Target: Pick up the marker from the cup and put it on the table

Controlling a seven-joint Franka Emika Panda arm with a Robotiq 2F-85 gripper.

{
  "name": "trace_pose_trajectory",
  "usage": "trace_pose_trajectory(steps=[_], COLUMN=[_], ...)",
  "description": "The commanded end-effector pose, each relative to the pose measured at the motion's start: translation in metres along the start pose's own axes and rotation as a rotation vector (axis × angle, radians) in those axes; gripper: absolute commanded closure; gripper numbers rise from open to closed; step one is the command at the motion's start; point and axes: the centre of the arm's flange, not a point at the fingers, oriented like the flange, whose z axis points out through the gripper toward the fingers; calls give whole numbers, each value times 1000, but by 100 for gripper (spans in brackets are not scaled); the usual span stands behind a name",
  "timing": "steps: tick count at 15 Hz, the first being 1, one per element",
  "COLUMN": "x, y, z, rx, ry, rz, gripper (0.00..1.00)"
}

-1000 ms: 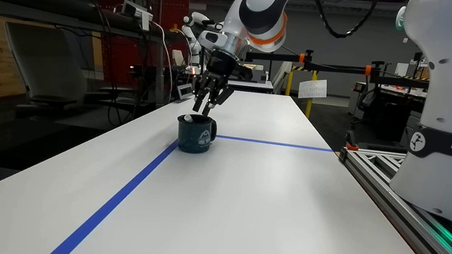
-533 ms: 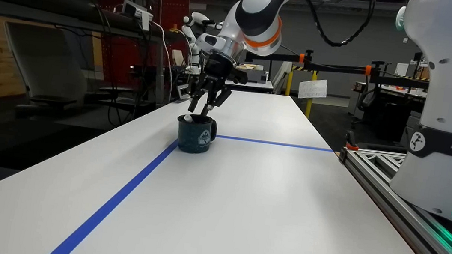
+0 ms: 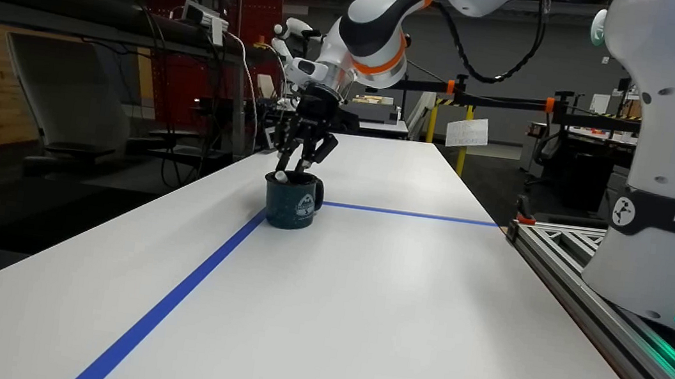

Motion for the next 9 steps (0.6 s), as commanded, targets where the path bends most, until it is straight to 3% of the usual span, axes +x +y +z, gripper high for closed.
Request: trace_pose_trajectory(steps=[1, 5, 9], x=[-8, -7, -5], y=[20, 25, 27], z=[8, 13, 23], rx=[35, 61, 79], ry=[31, 48, 62], rz=[-19, -17, -14], gripper=[53, 58, 52])
